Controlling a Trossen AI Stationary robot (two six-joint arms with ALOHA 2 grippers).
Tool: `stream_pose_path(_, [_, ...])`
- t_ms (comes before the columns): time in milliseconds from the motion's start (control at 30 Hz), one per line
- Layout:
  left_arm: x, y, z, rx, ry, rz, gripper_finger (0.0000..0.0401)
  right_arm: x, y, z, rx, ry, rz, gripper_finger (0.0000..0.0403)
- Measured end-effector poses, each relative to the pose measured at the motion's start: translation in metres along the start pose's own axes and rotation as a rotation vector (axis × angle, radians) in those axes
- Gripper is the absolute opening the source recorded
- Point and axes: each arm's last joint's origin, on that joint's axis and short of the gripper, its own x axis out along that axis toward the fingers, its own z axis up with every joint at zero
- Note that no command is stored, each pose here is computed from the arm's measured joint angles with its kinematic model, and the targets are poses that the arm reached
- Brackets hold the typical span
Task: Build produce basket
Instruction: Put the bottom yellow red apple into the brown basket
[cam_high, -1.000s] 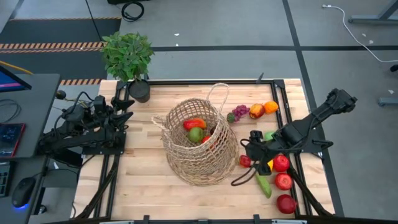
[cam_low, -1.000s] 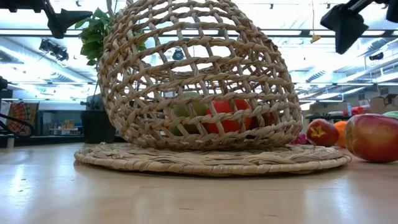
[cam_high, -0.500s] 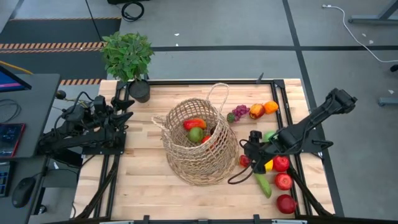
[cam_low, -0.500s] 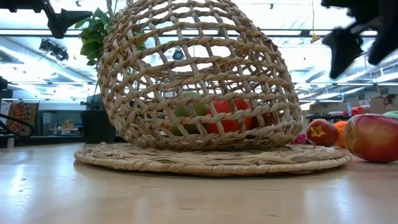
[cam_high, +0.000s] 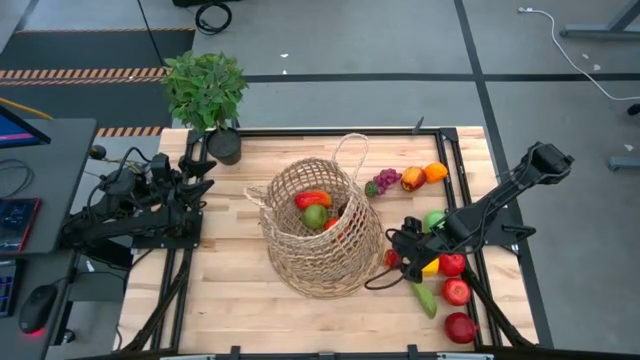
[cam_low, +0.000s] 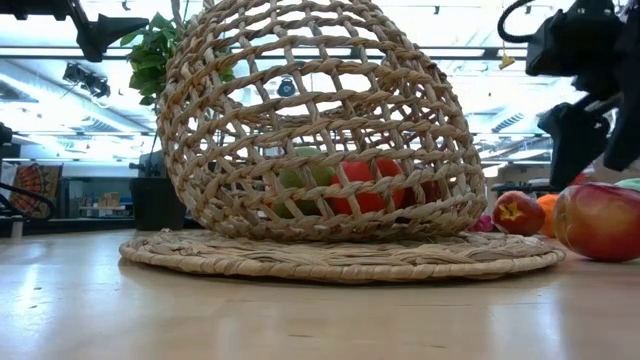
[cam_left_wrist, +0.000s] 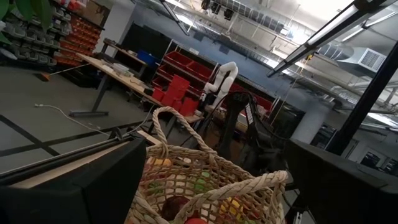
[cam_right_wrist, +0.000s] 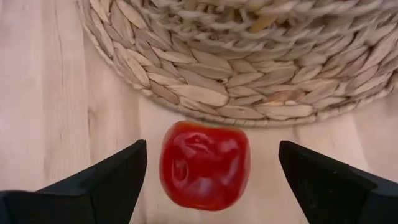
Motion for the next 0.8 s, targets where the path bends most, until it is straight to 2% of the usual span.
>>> stream_pose_path(267, [0.0, 0.0, 0.0, 0.0, 0.0, 0.0, 0.039, -0.001, 0.007, -0.005, -0.01, -0.026, 0.011, 0.0368])
stream_pose_path(400, [0.0, 0.0, 0.0, 0.0, 0.0, 0.0, 0.039, 0.002, 0.009, -0.007, -0.034, -0.039, -0.022, 0.0368])
stream_pose_path(800, [0.0, 0.0, 0.0, 0.0, 0.0, 0.0, 0.039, 0.036, 0.021, -0.019, -0.1, 0.038, -0.091, 0.0368])
